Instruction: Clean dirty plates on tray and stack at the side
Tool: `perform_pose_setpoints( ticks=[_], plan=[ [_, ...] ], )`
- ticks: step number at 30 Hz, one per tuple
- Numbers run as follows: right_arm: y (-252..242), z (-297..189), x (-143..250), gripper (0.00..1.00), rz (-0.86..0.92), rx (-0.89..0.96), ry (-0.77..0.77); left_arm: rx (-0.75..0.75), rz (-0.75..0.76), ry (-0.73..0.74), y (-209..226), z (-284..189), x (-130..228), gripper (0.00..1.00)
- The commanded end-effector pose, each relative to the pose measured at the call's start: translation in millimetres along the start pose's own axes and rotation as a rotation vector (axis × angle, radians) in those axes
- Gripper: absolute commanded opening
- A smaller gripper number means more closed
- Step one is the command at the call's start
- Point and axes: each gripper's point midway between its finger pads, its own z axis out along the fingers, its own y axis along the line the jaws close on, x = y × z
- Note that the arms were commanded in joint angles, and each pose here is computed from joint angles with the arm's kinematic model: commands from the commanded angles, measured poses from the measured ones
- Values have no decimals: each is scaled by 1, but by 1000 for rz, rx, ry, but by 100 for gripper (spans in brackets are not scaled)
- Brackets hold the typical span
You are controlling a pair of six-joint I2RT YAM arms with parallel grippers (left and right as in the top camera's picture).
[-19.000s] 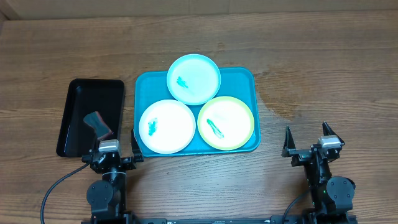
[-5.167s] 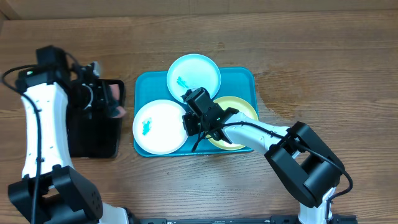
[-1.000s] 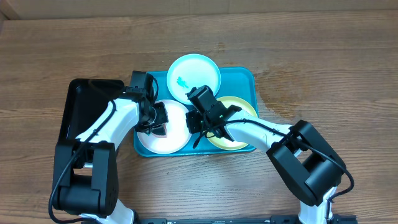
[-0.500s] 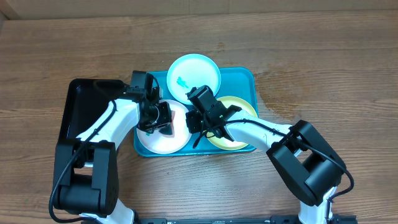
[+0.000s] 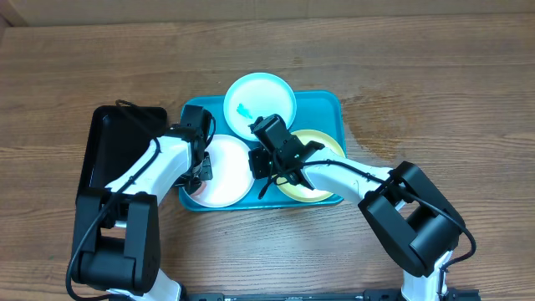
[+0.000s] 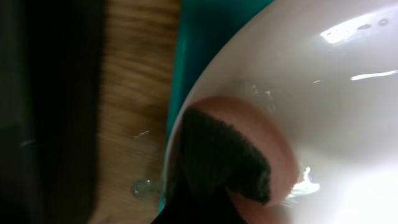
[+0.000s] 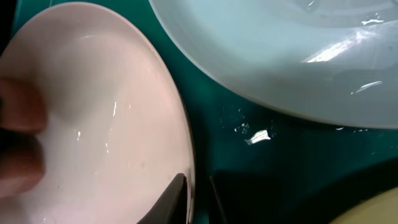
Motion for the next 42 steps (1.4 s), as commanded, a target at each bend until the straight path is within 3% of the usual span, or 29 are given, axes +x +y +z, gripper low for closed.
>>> perform_pose_setpoints(
  ticks=[1,5,9,12,23,35,42],
  plan=[
    [-2,1,-9,14,6,12,-18,-165,-47,-65,31,-10,-23,4],
    [-2,1,-9,14,6,12,-19,39,-68,-60,-4,-23,-35,4],
    [-2,1,-9,14,6,11,-20,403,-32,-20,-67,-35,-35,4],
    [-3,1,-10,14,6,17,-25,492,-26,-7,-82,-39,-32,4],
    [-27,-10,-22,4,82,162,-96,389,71,49,-65,-11,0,4],
    [-31,-17,-22,4,79,193,-101,14,-90,-67,-2,2,-22,4],
    [-29,-17,-24,4,78,186,-108,6,-125,-113,2,-18,-42,4]
  ],
)
